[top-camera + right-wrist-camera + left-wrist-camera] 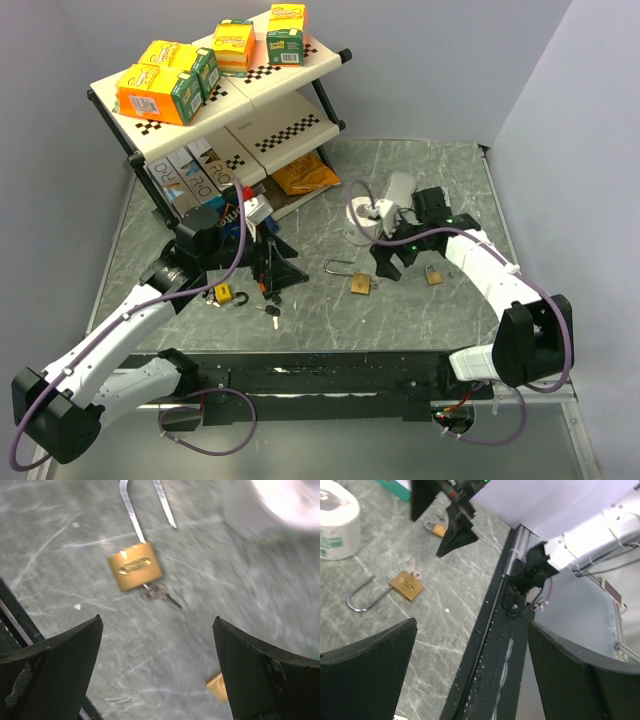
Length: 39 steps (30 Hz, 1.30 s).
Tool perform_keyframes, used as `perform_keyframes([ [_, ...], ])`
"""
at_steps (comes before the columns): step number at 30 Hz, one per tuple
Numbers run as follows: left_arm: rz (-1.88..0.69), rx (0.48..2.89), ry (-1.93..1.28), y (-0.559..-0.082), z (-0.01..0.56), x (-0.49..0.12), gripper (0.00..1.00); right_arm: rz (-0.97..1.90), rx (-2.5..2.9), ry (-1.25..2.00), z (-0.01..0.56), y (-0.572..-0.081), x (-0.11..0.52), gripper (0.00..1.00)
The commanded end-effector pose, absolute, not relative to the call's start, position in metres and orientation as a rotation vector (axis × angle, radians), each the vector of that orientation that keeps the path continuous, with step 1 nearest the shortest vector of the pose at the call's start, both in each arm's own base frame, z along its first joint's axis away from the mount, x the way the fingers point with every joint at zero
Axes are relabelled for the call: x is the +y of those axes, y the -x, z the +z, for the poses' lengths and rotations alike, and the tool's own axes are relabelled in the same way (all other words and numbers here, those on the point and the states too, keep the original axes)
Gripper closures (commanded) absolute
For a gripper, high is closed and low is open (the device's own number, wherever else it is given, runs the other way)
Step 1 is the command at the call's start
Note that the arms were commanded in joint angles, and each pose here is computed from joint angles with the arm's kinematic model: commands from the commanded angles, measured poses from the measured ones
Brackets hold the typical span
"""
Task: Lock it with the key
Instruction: Pick up the lock from the center of the board.
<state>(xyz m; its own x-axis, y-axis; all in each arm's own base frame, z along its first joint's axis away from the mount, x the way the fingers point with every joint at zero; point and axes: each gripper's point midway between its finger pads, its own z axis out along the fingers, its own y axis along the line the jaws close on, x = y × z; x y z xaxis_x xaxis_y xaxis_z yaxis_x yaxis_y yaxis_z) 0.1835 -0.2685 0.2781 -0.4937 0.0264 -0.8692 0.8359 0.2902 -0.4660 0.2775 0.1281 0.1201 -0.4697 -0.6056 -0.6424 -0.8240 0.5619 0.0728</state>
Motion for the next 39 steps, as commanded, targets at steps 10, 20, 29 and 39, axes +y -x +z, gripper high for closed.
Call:
perform_keyframes([
  [10, -1.391, 1.673, -0.847, -0.163, 0.285, -0.264, 0.04, 0.475, 2.000, 1.648, 0.066, -0.277, 0.177, 0.01],
  [20, -1.407, 1.671, -0.853, -0.160, 0.285, -0.263, 0.04, 0.485, 2.057, 1.721, 0.034, -0.280, 0.187, 0.01],
  [29, -1.410, 1.691, -0.832, -0.162, 0.280, -0.260, 0.04, 0.481, 2.078, 1.755, 0.016, -0.271, 0.197, 0.02],
  [39, -1.388, 1.716, -0.785, -0.171, 0.279, -0.256, 0.04, 0.464, 2.121, 1.782, 0.007, -0.271, 0.196, 0.11],
])
